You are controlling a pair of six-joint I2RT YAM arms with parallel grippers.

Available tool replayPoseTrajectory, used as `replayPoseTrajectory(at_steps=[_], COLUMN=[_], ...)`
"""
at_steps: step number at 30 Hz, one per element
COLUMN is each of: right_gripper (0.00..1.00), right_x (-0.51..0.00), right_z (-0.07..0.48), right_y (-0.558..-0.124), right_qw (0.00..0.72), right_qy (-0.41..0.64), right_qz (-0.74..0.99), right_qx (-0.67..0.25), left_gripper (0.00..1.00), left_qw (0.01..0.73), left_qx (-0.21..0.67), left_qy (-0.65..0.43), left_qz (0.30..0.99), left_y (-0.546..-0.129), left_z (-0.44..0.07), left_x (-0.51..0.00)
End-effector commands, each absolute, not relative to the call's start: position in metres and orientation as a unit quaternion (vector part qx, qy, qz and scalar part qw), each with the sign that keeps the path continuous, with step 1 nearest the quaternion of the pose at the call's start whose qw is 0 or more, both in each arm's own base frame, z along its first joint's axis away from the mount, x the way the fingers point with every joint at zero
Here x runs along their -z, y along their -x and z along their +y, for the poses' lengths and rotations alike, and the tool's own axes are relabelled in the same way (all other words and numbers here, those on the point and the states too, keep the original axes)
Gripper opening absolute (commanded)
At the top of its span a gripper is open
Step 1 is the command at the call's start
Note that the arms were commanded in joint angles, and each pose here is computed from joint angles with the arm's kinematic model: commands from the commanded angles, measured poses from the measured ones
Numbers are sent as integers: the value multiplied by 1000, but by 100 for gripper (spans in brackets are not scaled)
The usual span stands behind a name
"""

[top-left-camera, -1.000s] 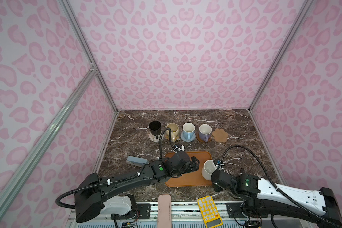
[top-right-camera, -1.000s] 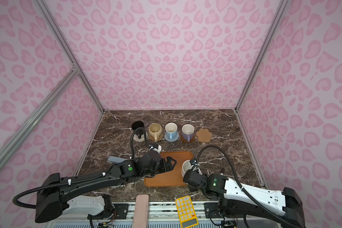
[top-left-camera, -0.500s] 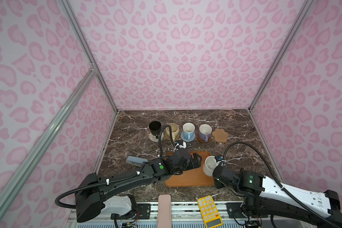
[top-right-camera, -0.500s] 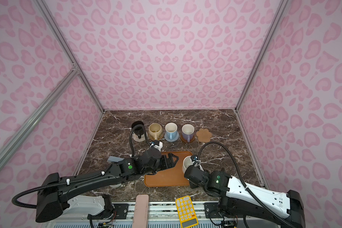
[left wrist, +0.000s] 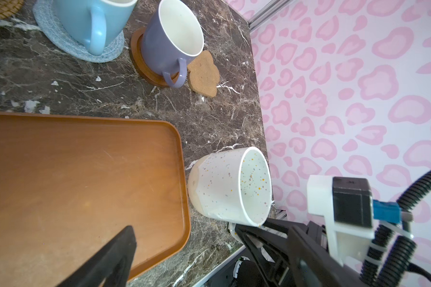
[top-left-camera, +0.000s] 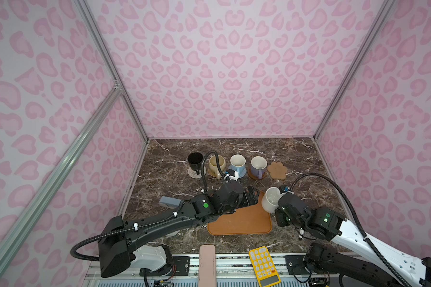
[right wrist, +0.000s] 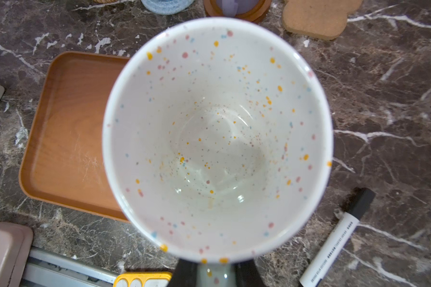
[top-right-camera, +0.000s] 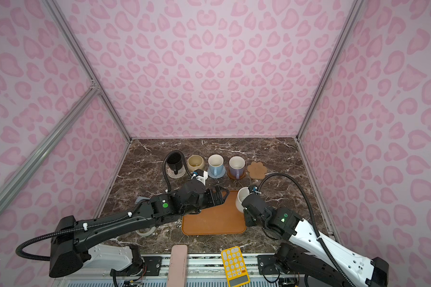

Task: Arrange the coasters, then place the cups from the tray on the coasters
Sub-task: 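Carry the white speckled mug with the right gripper toward the cork paw coaster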

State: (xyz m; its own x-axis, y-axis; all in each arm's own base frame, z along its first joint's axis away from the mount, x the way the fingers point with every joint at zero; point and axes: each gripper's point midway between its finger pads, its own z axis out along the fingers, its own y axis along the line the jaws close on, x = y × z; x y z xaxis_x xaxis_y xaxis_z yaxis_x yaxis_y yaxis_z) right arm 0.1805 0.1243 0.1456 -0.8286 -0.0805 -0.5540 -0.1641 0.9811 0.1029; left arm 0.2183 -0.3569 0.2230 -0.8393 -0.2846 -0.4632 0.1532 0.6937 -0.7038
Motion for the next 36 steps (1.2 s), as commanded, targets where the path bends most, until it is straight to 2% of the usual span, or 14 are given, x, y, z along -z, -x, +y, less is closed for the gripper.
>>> replayPoseTrajectory(at_steps=[1,23,36], right_gripper=[0,0,0], right_x=[-155,-170,-164], right_z=[121,64,50], right_y=[-194,-294,-365], right_qw=[301,320,307], right_qy=[70,-41,-63], right_qz=[948,946,949], right_qx=[-77,-41,-15], left_gripper=[96,96,96], left_qw=[292,237,276], left_qx=[393,398,428], left_qy=[36,9,44], left_qz=[871,886,859], left_y=[-229,-284,-330], left_z=[-359,-412,-438], left_x=[-236,-257,-268])
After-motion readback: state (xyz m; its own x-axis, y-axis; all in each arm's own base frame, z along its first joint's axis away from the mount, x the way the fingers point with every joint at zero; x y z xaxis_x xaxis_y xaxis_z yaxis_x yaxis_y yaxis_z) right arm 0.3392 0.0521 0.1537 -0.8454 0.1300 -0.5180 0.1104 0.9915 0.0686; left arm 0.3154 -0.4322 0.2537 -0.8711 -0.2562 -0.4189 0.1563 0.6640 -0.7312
